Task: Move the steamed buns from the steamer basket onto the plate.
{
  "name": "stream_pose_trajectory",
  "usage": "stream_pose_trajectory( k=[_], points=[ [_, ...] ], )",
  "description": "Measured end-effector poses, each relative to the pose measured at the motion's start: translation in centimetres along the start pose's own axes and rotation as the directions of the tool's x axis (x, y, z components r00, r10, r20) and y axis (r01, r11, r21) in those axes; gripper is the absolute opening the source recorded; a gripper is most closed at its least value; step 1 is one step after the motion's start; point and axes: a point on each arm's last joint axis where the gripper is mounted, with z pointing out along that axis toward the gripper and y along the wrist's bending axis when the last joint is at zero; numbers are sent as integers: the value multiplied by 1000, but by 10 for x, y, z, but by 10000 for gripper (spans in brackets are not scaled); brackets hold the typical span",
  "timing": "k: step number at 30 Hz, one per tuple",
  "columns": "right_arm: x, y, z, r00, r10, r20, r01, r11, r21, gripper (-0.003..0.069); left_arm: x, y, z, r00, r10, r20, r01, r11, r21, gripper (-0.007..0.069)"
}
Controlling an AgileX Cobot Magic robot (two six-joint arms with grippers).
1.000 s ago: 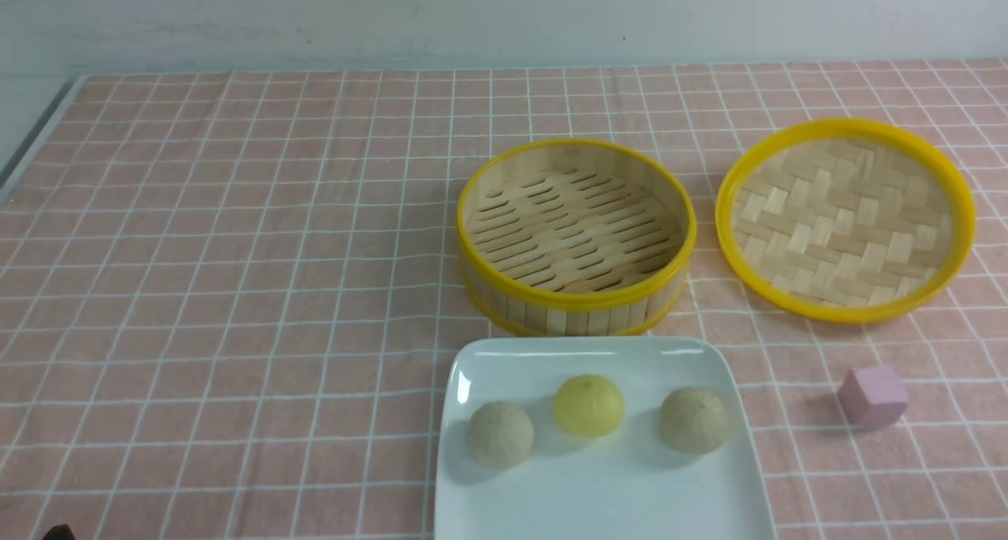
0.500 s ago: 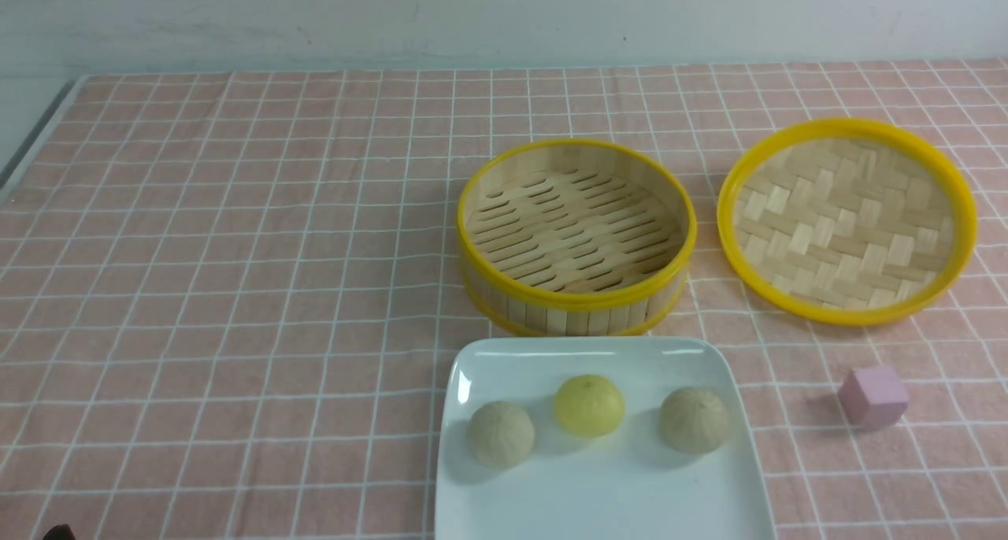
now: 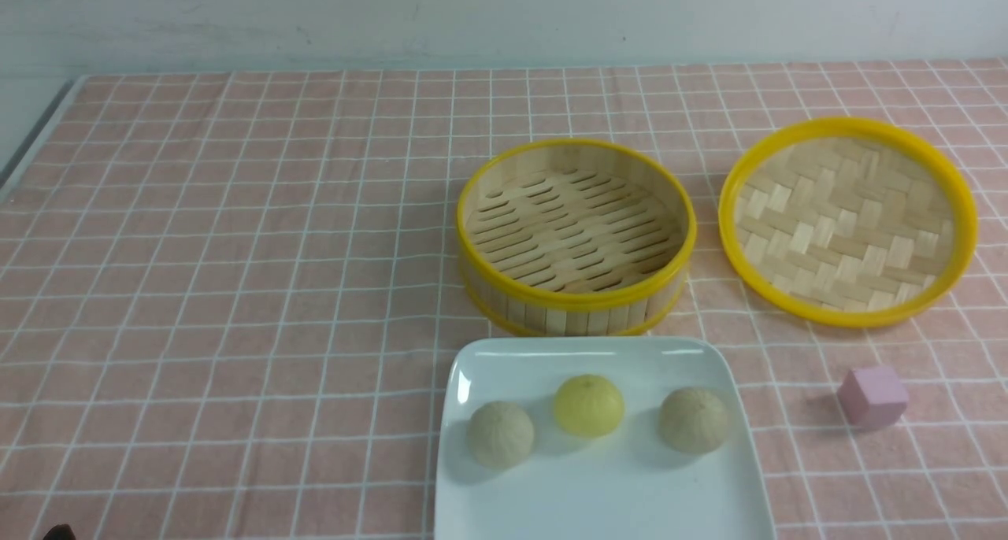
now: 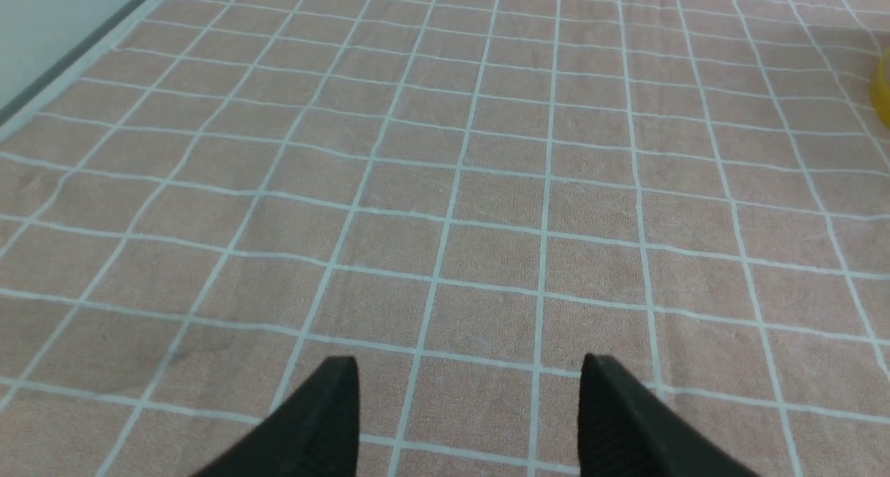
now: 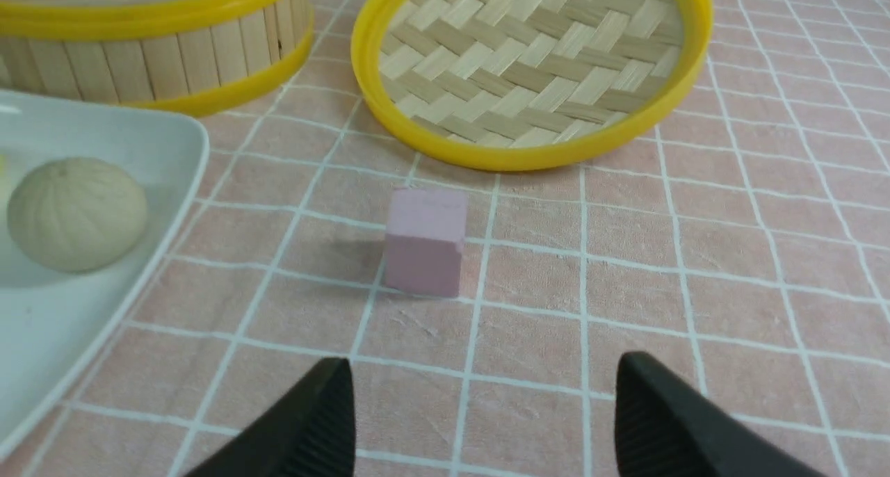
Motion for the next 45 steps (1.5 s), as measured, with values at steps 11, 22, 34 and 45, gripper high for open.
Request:
stream_pose_trajectory(
  k=[11, 22, 34, 45],
  points=[
    [1, 1, 0, 984, 177, -9, -177, 984, -5, 495, 0, 0, 0, 1000, 0, 0, 0, 1000, 0, 438],
    [1, 1, 0, 983, 181, -11, -181, 984, -5, 495, 0, 0, 0, 1000, 0, 0, 0, 1000, 0, 438],
    [1, 1, 0, 983, 182, -11, -182, 983, -5, 495, 0, 0, 0, 1000, 0, 0, 0, 1000, 0, 438],
    [1, 1, 0, 983, 182, -11, -182, 983, -5, 495, 0, 0, 0, 1000, 0, 0, 0, 1000, 0, 438]
  ],
)
